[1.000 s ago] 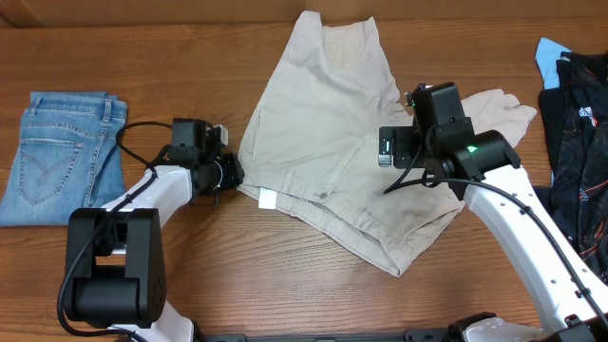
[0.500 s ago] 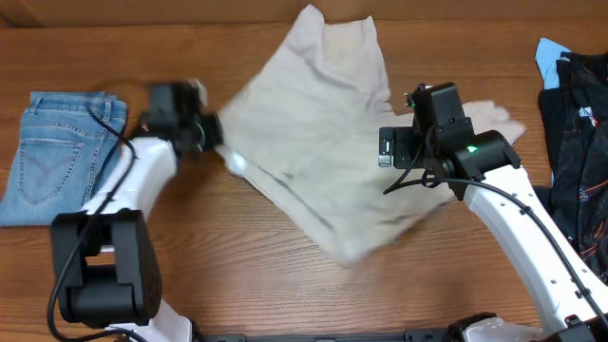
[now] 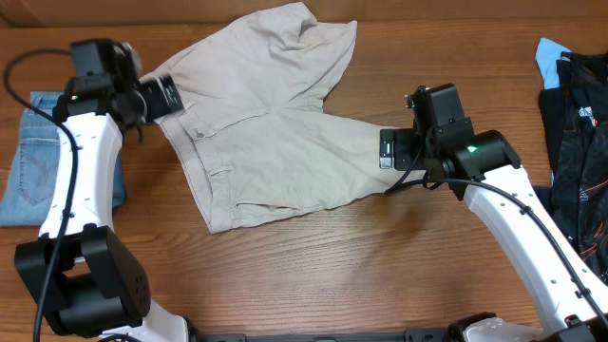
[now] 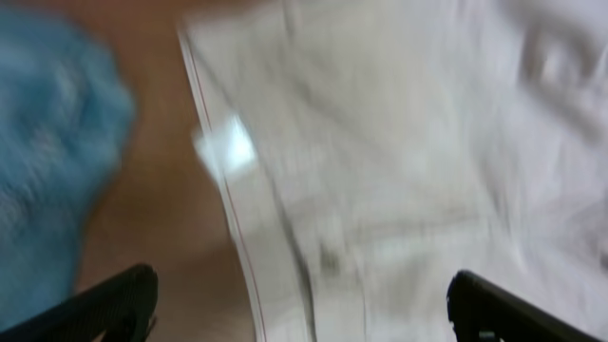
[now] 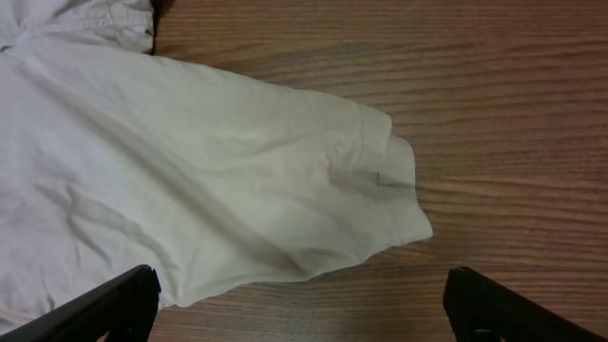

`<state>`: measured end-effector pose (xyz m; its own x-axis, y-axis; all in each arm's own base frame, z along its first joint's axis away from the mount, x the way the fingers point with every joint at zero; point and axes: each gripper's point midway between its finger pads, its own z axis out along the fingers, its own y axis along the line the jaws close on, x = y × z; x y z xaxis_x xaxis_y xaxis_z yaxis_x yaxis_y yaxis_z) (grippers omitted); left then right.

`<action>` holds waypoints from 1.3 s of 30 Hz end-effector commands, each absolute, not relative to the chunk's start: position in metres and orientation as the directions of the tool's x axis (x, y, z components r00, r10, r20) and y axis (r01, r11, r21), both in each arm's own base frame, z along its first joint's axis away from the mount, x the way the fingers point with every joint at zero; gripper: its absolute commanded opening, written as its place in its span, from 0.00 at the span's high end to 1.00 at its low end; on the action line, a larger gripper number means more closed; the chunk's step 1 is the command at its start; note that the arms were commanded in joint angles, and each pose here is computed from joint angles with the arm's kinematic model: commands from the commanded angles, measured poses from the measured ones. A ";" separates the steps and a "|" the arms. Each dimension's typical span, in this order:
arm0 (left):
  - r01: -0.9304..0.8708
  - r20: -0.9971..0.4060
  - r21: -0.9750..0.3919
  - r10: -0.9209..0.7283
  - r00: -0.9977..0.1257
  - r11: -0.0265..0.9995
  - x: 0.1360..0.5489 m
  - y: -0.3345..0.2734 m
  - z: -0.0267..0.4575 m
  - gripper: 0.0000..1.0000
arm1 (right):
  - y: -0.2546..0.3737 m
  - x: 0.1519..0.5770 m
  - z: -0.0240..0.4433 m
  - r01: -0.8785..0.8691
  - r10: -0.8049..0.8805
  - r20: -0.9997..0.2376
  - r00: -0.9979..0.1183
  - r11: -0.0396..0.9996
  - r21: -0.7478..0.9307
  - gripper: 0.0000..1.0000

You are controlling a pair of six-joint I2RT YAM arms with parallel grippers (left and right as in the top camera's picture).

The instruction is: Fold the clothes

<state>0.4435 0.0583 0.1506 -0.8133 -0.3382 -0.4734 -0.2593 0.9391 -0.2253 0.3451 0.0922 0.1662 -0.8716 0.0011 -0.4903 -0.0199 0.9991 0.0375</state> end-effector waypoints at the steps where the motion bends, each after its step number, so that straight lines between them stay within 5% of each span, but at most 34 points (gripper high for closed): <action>1: -0.196 -0.315 -0.330 -0.304 -0.899 0.923 0.409 0.015 0.145 0.00 | 0.091 0.348 0.175 -0.012 0.012 -0.515 -0.857 0.999 0.043 0.00; 14: -0.151 0.109 -0.309 -0.123 -0.986 0.939 0.294 -0.065 0.066 0.00 | 0.066 0.352 0.174 0.061 0.079 -0.510 -0.856 0.997 0.051 0.00; 23: -0.188 0.125 -0.242 -0.162 -0.979 0.952 0.272 -0.061 0.017 0.00 | 0.062 0.353 0.174 0.070 0.085 -0.510 -0.856 0.996 0.047 0.00; 26: -0.188 0.130 -0.255 -0.159 -0.979 0.949 0.268 -0.063 0.011 0.21 | 0.062 0.352 0.173 0.071 0.085 -0.507 -0.858 0.996 0.046 0.00; 27: -0.190 0.136 -0.253 -0.159 -0.978 0.949 0.266 -0.063 0.011 0.41 | 0.062 0.352 0.173 0.071 0.084 -0.507 -0.858 0.996 0.046 0.00; 29: -0.175 0.152 -0.251 -0.140 -0.978 0.952 0.261 -0.062 0.011 0.95 | 0.061 0.353 0.173 0.073 0.085 -0.508 -0.857 0.996 0.043 0.00; 32: -0.174 0.201 -0.208 -0.132 -0.971 0.963 0.247 -0.053 0.012 0.96 | 0.056 0.354 0.172 0.088 0.096 -0.506 -0.857 0.995 0.039 0.00; 39: -0.359 0.283 0.173 -0.396 -0.874 0.917 0.206 0.031 0.017 0.96 | 0.056 0.354 0.146 0.035 0.074 -0.411 -0.909 0.994 0.103 0.00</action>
